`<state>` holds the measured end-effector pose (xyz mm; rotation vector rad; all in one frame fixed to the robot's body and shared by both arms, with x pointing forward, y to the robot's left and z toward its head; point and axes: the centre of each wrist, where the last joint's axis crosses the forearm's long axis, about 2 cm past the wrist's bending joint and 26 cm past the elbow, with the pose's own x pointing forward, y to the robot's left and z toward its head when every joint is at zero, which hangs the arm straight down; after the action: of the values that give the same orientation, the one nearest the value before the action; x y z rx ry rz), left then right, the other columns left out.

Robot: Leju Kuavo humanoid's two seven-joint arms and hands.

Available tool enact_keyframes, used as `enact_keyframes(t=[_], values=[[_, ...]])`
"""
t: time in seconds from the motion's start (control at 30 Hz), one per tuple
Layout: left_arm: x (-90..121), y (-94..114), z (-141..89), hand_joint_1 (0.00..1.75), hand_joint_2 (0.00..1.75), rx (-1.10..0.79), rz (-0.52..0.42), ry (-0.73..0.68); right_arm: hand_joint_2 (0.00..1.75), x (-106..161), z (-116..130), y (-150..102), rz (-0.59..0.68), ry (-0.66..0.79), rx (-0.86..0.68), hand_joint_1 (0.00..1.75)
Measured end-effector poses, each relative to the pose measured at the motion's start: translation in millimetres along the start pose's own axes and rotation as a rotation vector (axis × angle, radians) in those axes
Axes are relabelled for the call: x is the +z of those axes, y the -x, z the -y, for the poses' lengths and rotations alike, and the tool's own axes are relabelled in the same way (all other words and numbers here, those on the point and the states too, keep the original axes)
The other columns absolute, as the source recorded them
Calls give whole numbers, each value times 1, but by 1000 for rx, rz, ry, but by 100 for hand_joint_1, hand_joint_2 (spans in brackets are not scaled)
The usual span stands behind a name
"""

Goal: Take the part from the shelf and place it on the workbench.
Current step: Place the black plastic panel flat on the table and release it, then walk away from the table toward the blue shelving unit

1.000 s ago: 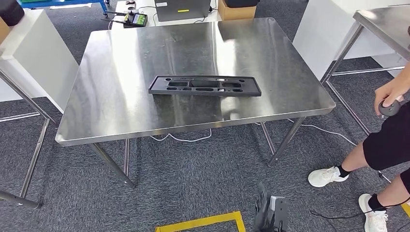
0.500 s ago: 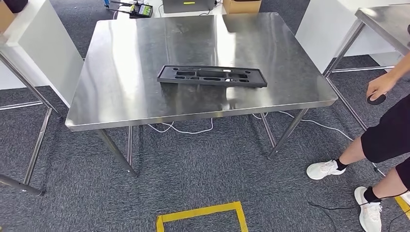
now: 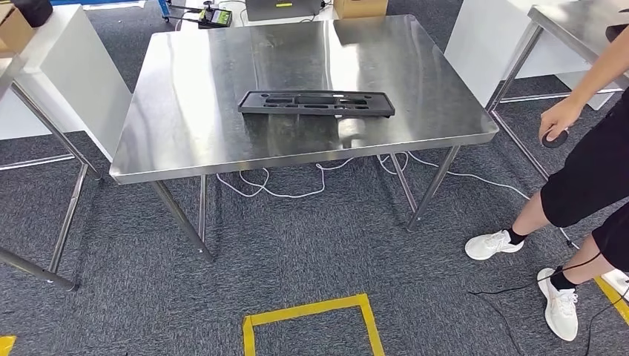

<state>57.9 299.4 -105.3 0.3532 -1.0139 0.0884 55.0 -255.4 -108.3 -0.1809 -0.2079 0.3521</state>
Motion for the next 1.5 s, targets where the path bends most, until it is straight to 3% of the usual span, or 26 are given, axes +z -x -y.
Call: enact_keyframes(t=[0.4,1.2,1.33,1.5], values=[[-1,0,1,0,0,3,-13,-1,0,1,-3,-3,98,34,23,0],[8,7,8,0,0,13,-119,-11,0,1,-5,0,60,-1,85,0],[15,11,11,0,0,-30,-315,13,0,3,-11,0,64,-17,93,0],[16,11,13,0,0,-41,-329,20,0,4,-15,-3,70,-33,96,0]])
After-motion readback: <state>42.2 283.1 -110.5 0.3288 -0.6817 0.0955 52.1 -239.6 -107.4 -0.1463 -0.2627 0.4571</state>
